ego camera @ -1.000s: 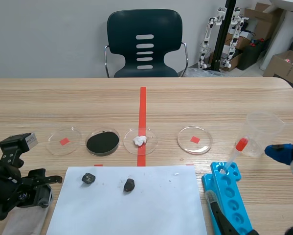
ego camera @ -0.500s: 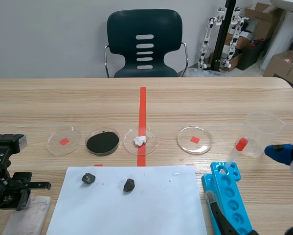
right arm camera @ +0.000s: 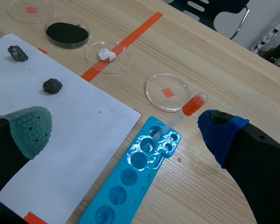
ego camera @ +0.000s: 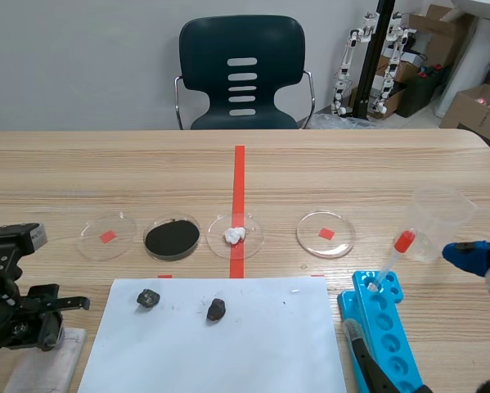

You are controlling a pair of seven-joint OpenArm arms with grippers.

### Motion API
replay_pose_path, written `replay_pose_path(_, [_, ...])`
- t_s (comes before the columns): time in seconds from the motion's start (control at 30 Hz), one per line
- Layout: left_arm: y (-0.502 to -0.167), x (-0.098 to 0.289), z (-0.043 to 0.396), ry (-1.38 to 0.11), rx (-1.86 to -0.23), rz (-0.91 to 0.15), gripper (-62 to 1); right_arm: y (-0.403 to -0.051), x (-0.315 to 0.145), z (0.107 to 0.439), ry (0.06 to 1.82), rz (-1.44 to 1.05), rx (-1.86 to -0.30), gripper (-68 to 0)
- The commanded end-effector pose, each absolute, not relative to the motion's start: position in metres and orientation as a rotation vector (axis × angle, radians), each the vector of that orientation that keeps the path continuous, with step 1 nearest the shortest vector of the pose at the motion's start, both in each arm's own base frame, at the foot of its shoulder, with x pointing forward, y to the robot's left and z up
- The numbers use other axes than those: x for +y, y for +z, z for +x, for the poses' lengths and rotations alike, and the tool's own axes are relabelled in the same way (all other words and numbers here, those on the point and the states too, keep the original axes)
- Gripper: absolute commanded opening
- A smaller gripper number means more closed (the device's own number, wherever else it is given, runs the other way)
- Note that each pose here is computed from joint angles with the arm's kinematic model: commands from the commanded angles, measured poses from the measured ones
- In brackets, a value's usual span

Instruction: Rub the mineral on the streak plate

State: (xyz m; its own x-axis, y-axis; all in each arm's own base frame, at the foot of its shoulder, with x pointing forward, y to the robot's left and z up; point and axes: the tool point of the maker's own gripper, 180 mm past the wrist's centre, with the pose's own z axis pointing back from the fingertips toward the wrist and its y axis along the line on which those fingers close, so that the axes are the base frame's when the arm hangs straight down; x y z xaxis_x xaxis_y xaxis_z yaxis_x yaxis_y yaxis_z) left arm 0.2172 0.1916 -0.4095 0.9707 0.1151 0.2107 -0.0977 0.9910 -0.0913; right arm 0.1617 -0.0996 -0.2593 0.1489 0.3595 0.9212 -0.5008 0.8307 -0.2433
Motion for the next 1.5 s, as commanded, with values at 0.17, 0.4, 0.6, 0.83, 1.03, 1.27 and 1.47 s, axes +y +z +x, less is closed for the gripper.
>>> replay_pose_path(0.17, [-0.411, 0.177, 0.216, 0.106, -0.223, -0.151, -49.6, -0.251, -0.099, 0.166, 0.623, 0.133, -1.314, 0.4])
replay_pose_path(0.4, [-0.412, 0.191, 0.215, 0.088, -0.221, -0.071, -49.6, -0.251, -0.099, 0.166, 0.623, 0.133, -1.314, 0.4])
replay_pose_path(0.6, [-0.413, 0.212, 0.211, 0.086, -0.203, 0.047, -49.6, -0.251, -0.099, 0.166, 0.623, 0.133, -1.314, 0.4])
replay_pose_path(0.83, [-0.412, 0.227, 0.206, 0.087, -0.179, 0.133, -49.6, -0.251, -0.099, 0.166, 0.623, 0.133, -1.314, 0.4])
replay_pose_path(1.03, [-0.413, 0.225, 0.207, 0.09, -0.179, 0.12, -49.6, -0.251, -0.099, 0.166, 0.623, 0.133, -1.314, 0.4])
replay_pose_path(1.27, [-0.414, 0.204, 0.208, 0.089, -0.18, 0.004, -49.6, -0.251, -0.099, 0.166, 0.623, 0.133, -1.314, 0.4])
replay_pose_path(1.47, [-0.413, 0.188, 0.209, 0.084, -0.184, -0.088, -49.6, -0.251, -0.099, 0.166, 0.623, 0.133, -1.314, 0.4])
